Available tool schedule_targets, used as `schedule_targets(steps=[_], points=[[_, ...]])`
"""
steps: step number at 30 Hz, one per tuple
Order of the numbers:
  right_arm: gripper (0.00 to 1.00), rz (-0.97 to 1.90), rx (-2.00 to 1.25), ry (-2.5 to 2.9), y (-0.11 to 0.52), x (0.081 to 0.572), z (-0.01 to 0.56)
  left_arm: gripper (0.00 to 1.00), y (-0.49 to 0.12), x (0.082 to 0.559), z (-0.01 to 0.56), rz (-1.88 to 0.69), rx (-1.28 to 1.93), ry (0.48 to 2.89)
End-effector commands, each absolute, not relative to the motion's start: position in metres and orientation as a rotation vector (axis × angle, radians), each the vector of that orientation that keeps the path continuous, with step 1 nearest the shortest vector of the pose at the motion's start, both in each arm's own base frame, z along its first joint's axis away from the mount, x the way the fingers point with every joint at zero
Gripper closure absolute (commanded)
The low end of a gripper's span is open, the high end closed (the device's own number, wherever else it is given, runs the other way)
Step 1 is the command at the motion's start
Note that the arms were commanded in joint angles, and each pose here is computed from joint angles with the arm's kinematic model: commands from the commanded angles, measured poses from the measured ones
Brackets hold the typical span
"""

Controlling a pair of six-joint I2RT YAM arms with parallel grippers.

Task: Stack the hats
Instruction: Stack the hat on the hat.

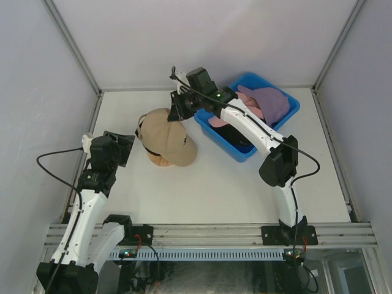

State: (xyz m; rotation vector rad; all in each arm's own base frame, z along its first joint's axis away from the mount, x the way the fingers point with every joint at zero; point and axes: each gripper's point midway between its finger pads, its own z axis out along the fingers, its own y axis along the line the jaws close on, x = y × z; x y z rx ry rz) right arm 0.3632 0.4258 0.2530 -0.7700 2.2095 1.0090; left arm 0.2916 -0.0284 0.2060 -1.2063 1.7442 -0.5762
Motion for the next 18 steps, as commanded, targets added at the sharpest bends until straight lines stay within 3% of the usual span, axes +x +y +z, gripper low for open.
schedule_targets(steps=[1, 18], points=[[0.84, 1.032, -0.816, 1.999, 0.426, 0.351, 0.324, 0.29, -0.024, 0.291, 0.208, -0.576, -1.222, 1.71], [0.77, 1.038, -0.946, 1.9, 0.433, 0.337, 0.337, 0.28, -0.024, 0.291, 0.209, -0.581, -1.231, 1.7]])
